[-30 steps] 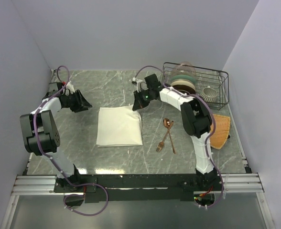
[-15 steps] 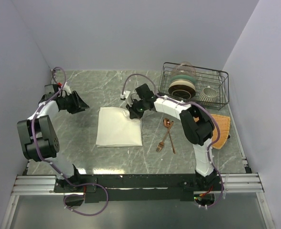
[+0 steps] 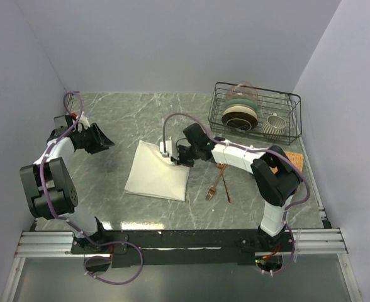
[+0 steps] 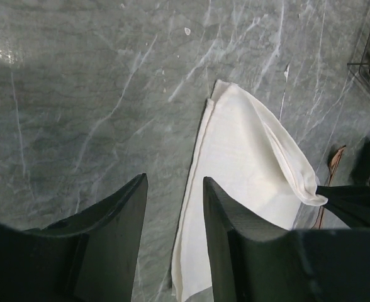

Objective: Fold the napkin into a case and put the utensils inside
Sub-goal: Fold the lower triangle-folded napkin at the center of the board.

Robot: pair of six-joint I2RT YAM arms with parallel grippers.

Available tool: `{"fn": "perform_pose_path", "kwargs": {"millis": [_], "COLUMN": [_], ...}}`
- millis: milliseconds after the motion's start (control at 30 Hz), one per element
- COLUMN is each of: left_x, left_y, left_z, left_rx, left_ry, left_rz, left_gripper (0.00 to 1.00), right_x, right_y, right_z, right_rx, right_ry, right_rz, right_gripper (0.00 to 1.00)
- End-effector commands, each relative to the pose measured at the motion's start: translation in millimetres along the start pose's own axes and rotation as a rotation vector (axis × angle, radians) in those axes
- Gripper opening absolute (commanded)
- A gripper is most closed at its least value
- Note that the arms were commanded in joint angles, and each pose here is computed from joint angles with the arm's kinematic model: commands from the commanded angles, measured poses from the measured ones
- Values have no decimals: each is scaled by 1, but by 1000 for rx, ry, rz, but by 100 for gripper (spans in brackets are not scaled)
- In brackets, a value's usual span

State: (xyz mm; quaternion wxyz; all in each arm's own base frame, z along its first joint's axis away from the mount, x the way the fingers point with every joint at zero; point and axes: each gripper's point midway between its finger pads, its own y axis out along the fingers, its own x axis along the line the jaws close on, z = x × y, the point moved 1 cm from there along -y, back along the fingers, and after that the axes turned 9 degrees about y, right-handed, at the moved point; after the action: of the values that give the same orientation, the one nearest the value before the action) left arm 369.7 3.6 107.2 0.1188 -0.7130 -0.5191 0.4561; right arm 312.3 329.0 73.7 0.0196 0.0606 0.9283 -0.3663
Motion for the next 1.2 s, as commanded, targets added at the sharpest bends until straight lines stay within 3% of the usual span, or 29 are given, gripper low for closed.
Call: {"fn": "perform_pose_path", "kwargs": {"millis": [0,267,600,833,1167], "left_x": [-9,-24,-62,-112,-124], "left_y": [-13,-25,-21,5,46], "left_z": [-11,-12,-22,-18,9], "left_rx": [-56,-80,-72,-19,138], "left_ry": [65,164,458,655,762], "left_rz": [10,63,137,237,300], "left_gripper": [47,43,41,50,59], "right_x": [13,45,71,79,74], "right_y": [-11,-9,-10,-11,-8], "right_z": [-21,-6,7,19,20], "right_rx": [-88,-115,-151,-143,-141], "right_ry": [-275,-586,-934,-992,-987], "right_rz": [11,-12,-50,-60,-32], "right_gripper": [0,0,0,0,0]}}
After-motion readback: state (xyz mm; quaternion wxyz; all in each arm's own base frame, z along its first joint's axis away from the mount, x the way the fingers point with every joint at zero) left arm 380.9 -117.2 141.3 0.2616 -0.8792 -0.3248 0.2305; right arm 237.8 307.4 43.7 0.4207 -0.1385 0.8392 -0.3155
